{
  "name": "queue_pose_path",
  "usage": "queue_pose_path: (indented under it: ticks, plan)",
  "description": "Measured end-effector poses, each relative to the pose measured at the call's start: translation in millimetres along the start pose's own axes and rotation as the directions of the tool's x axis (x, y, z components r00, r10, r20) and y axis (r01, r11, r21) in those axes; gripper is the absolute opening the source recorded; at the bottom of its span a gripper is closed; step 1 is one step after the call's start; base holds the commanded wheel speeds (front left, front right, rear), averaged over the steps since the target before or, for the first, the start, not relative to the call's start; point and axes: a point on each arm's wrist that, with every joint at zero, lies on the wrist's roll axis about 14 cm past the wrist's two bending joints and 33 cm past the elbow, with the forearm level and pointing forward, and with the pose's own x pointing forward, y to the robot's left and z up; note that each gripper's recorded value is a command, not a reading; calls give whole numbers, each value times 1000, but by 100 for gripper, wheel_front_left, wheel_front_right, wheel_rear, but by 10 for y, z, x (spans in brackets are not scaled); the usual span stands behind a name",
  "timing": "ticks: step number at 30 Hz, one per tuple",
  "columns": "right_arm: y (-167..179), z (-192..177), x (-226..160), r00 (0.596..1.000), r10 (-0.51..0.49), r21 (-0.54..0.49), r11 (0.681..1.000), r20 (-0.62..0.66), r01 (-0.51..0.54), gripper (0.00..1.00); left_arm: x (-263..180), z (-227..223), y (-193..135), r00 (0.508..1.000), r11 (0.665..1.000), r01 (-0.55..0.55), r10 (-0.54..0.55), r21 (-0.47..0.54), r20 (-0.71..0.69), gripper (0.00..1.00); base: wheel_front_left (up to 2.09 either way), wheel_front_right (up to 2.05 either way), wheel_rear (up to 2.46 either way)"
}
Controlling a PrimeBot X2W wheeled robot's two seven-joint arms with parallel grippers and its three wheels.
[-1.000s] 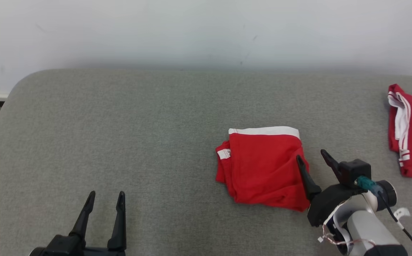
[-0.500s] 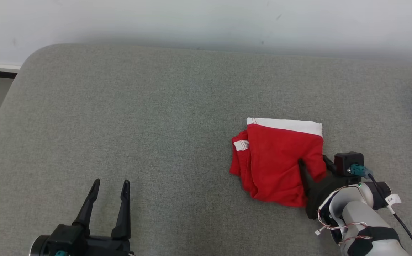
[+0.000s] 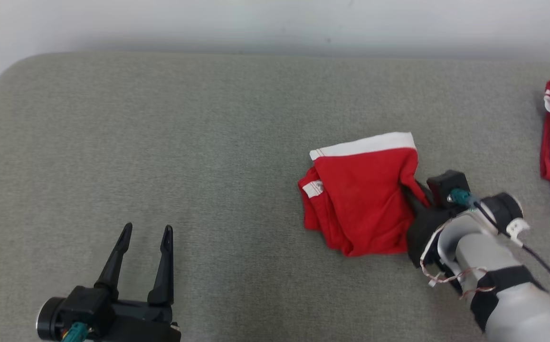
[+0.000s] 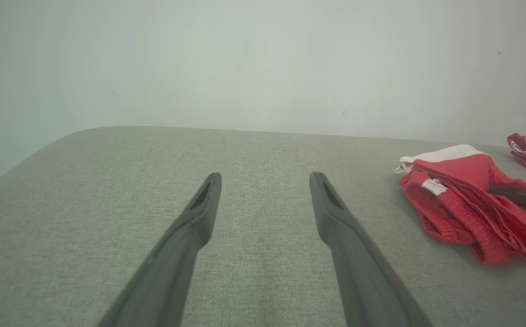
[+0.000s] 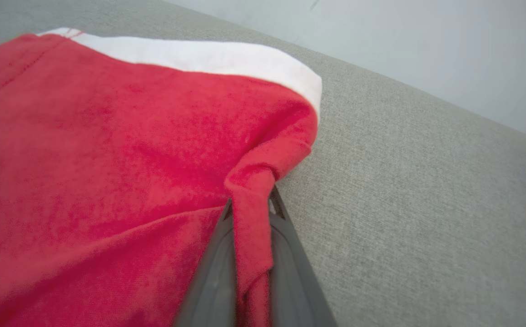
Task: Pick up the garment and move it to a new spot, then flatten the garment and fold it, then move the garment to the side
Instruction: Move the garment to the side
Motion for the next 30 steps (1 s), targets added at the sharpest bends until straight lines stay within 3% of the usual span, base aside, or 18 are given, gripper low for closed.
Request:
queue_pose_path:
  ticks: [6, 13, 20, 30]
  plan:
    - [-461, 166, 39, 999, -34, -138, 990, 17, 36, 0, 235, -68, -145, 998, 998, 58, -58, -4, -5, 100, 0, 0, 0]
    - [-1272, 297, -30, 987, -159, -186, 969, 36, 163, 0, 530, -261, -308, 990, 991, 134, -134, -5, -32, 100, 0, 0, 0]
    - [-2149, 287, -380, 946, -324, -232, 919, 18, 319, 0, 792, -558, -510, 971, 973, 230, -230, -4, -74, 100, 0, 0, 0]
    - [-2912, 73, -895, 866, -497, -259, 845, -57, 468, 0, 1010, -934, -710, 939, 946, 325, -324, -11, -116, 100, 0, 0, 0]
